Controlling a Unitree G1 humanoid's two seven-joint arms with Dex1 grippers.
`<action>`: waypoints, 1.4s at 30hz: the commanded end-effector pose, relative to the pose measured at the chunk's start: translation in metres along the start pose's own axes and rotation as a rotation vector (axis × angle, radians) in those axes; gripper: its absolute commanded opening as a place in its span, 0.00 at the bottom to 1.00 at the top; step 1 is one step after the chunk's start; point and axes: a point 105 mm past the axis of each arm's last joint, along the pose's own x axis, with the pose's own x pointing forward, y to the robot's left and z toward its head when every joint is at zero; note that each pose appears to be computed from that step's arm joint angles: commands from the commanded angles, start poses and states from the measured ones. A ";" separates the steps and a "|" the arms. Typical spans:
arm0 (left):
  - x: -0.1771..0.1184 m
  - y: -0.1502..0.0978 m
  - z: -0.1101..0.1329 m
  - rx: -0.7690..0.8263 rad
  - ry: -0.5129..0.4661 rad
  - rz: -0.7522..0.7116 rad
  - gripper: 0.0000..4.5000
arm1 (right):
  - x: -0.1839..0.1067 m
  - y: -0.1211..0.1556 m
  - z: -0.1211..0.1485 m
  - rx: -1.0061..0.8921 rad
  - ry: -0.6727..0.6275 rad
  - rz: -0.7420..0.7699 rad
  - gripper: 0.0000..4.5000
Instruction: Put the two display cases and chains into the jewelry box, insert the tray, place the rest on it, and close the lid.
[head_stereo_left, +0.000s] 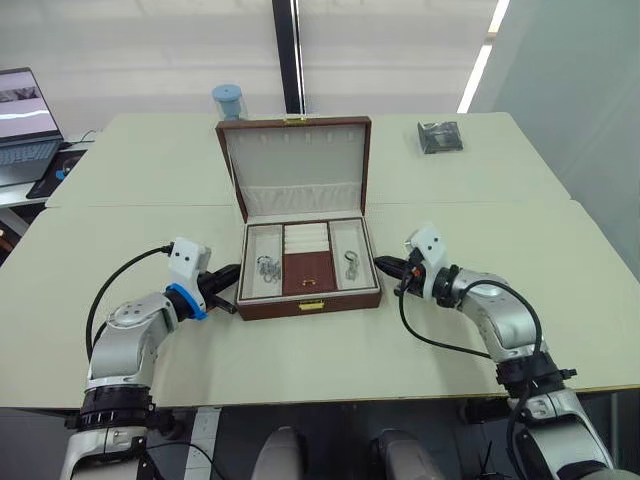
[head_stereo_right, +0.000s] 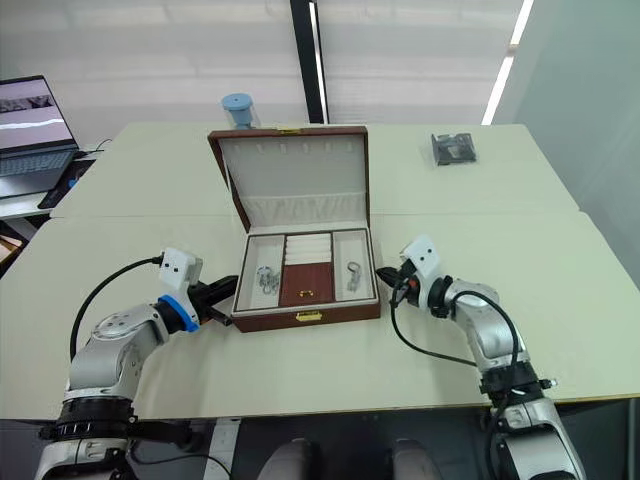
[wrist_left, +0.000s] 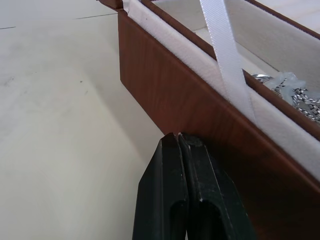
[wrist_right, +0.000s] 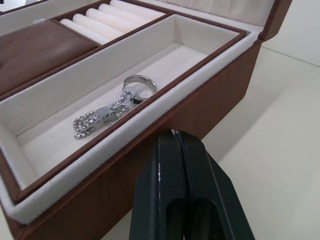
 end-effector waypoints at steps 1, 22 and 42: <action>0.013 -0.052 0.005 0.003 -0.024 -0.222 0.00 | 0.012 0.056 0.010 0.017 -0.047 0.248 0.00; 0.004 -0.080 -0.007 -0.006 0.033 -0.310 0.00 | -0.014 0.089 -0.002 0.090 -0.001 0.300 0.00; -0.011 -0.027 0.005 0.044 0.005 -0.140 0.00 | -0.030 0.037 -0.004 0.066 0.006 0.095 0.00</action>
